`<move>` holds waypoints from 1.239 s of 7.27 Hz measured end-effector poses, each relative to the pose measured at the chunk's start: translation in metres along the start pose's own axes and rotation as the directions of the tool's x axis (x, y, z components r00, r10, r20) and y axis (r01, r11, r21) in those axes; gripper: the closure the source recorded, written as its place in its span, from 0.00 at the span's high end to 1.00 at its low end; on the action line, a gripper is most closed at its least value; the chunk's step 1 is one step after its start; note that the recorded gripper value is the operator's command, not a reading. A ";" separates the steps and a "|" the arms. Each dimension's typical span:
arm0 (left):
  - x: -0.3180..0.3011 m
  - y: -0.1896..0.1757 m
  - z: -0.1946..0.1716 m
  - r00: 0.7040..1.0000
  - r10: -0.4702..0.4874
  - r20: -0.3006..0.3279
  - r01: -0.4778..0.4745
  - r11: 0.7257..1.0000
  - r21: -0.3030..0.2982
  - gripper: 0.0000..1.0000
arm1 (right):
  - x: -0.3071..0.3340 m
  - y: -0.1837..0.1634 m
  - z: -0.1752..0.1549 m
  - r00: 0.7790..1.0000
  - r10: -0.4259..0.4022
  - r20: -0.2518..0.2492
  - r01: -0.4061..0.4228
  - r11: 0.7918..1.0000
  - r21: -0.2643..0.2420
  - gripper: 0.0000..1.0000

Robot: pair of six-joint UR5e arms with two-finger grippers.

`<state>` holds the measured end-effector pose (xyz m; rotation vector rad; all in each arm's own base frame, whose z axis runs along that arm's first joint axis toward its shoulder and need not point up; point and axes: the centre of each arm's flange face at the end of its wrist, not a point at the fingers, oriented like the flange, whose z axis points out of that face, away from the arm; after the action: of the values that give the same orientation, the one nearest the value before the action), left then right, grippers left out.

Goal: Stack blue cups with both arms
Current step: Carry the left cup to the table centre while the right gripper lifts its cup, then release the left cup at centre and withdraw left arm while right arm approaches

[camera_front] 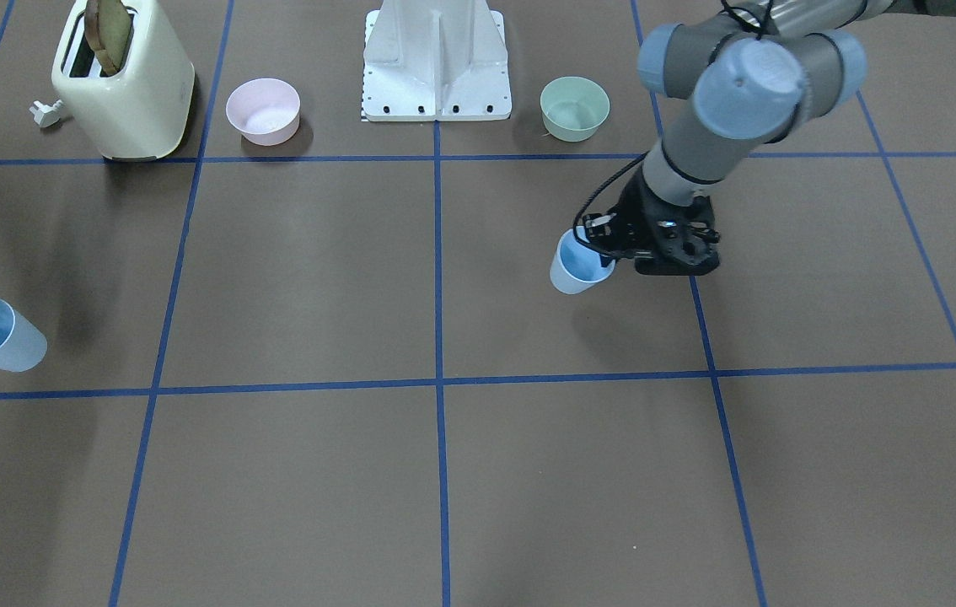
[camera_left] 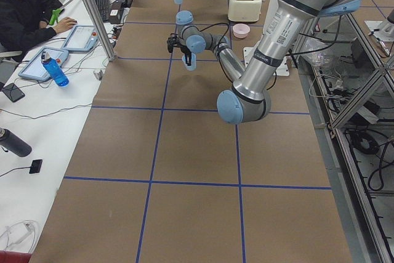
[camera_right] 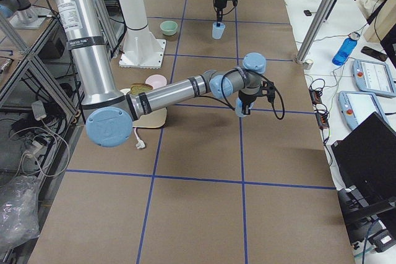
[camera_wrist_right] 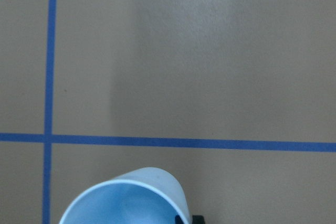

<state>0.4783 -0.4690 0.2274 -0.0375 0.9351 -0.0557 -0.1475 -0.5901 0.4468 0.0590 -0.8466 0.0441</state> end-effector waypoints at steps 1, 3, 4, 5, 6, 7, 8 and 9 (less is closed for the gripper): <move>0.030 0.016 0.017 1.000 -0.011 0.005 0.011 1.000 0.000 0.00 | -0.028 -0.015 -0.018 1.000 0.005 -0.003 -0.005 1.000 -0.002 0.00; 0.082 0.041 0.039 1.000 -0.029 0.006 0.029 1.000 0.007 0.00 | -0.077 -0.035 -0.046 1.000 0.015 -0.006 -0.015 1.000 -0.008 0.00; 0.098 0.045 0.044 0.999 -0.038 0.007 0.038 0.999 0.008 0.00 | -0.095 -0.042 -0.057 1.000 0.022 -0.008 -0.022 1.000 -0.009 0.00; 0.109 0.045 0.048 0.999 -0.044 0.010 0.044 0.999 0.012 0.00 | -0.109 -0.046 -0.064 1.000 0.031 -0.006 -0.031 0.999 -0.008 0.00; 0.113 0.044 0.051 0.999 -0.046 0.014 0.046 0.999 0.017 0.00 | -0.118 -0.047 -0.068 0.999 0.038 -0.003 -0.038 0.999 -0.006 0.00; 0.113 0.043 0.052 0.999 -0.048 0.018 0.047 0.999 0.020 0.00 | -0.122 -0.047 -0.069 0.999 0.040 -0.002 -0.040 0.999 -0.006 0.00; 0.112 0.042 0.054 0.999 -0.047 0.022 0.046 0.999 0.021 0.00 | -0.125 -0.047 -0.068 0.999 0.039 -0.003 -0.039 0.999 -0.006 0.00; 0.110 0.042 0.055 0.999 -0.045 0.024 0.045 0.999 0.021 0.00 | -0.126 -0.046 -0.068 0.999 0.037 -0.004 -0.037 0.999 -0.006 0.00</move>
<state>0.5889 -0.4337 0.1689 -0.0398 0.9093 -0.1065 -0.1775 -0.6336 0.3061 0.0371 -0.8437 0.0764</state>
